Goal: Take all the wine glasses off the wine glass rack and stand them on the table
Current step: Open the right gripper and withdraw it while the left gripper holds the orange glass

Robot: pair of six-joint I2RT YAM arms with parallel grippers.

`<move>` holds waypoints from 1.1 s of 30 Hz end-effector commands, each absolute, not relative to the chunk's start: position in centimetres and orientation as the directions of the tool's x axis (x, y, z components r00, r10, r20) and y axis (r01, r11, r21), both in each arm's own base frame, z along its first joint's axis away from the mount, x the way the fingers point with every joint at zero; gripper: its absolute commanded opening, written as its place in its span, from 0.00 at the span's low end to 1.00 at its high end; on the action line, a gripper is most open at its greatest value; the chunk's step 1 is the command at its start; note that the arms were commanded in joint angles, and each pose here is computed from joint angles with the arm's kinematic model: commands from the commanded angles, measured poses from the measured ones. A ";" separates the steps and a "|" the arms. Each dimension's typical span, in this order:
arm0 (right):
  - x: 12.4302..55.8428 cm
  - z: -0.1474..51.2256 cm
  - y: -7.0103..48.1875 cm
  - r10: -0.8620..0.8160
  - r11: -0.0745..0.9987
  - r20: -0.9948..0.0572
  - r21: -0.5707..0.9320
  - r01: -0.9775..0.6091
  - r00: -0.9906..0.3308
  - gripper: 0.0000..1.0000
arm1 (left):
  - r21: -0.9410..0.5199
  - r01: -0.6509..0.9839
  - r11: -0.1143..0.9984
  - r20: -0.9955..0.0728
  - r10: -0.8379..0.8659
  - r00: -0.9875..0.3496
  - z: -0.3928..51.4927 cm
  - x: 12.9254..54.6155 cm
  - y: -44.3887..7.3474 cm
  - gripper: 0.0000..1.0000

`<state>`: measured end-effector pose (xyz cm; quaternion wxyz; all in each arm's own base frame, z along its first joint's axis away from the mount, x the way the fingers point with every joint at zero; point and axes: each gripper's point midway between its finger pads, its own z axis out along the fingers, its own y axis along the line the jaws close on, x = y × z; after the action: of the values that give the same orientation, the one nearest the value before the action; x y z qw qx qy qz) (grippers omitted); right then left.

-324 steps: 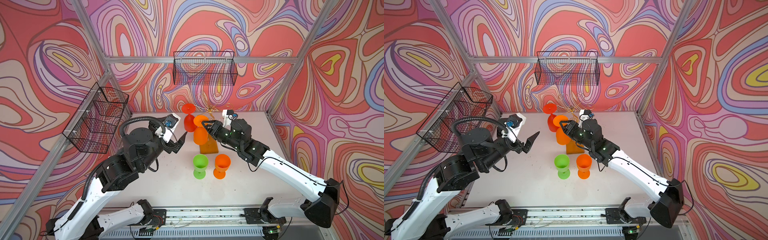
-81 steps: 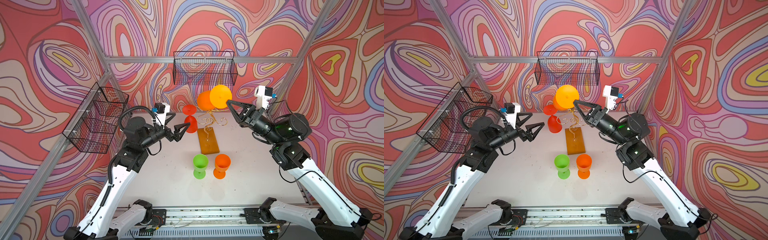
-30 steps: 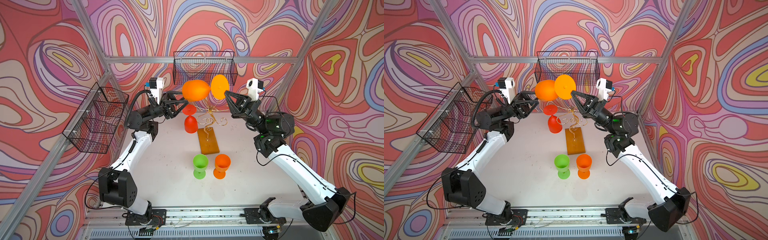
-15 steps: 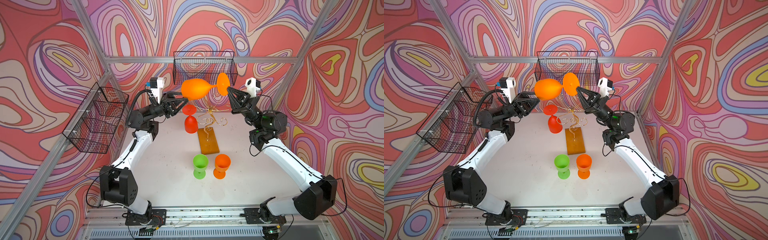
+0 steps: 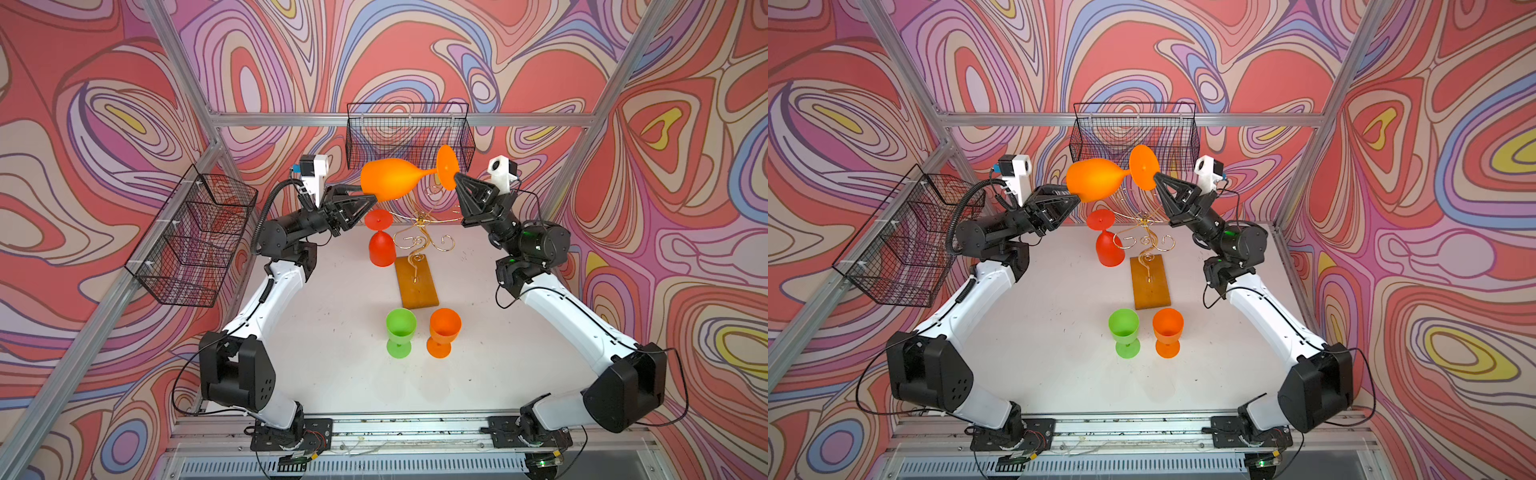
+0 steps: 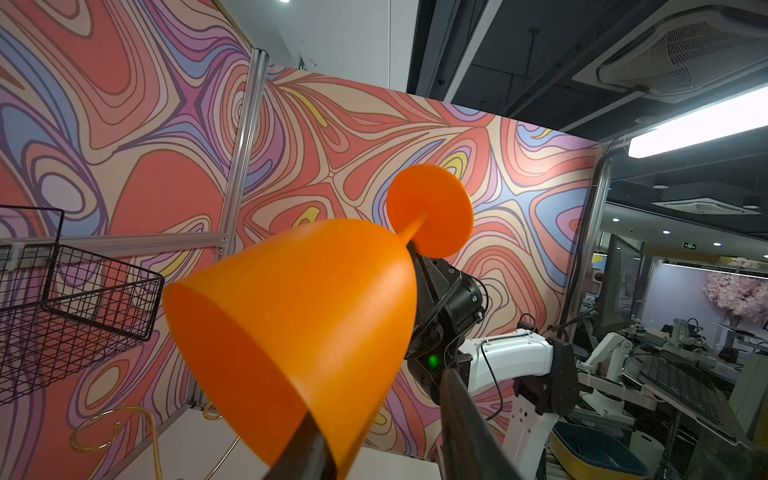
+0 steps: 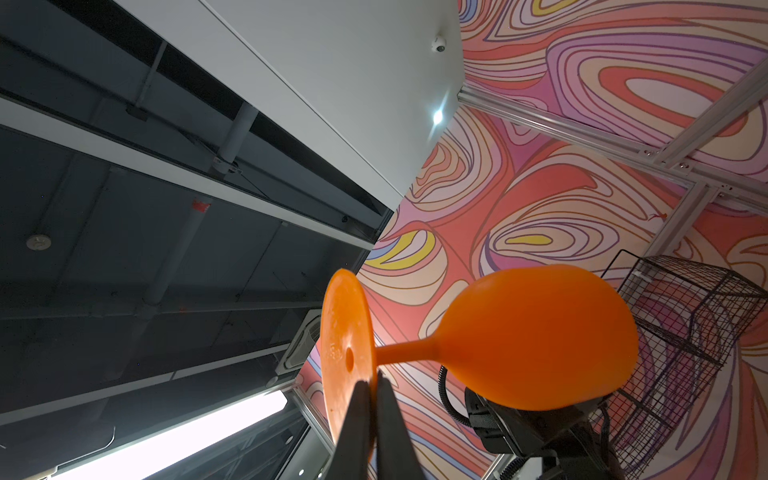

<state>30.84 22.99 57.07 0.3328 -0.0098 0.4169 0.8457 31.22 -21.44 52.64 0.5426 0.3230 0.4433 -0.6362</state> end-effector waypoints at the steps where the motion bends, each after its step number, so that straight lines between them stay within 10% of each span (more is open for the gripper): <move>1: 32.6 55.1 23.4 0.552 -0.405 -0.272 0.739 -0.538 -0.789 0.00 | -0.081 0.996 -0.042 -0.913 -0.399 -0.091 54.6 27.6 -21.2 0.34; 20: 33.5 54.1 23.2 0.553 -0.391 -0.266 0.754 -0.528 -0.790 0.00 | -0.081 0.996 -0.038 -0.916 -0.391 -0.089 54.3 27.1 -21.0 0.00; 33: 34.7 52.8 21.5 0.627 -0.280 -0.285 0.787 -0.550 -0.725 0.52 | -0.068 0.997 -0.021 -0.922 -0.381 -0.071 54.5 26.7 -20.3 0.00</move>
<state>35.39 22.35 52.24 0.3411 0.0481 0.4713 0.8119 28.67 -20.91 53.38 0.5487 0.3558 0.4332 -0.6202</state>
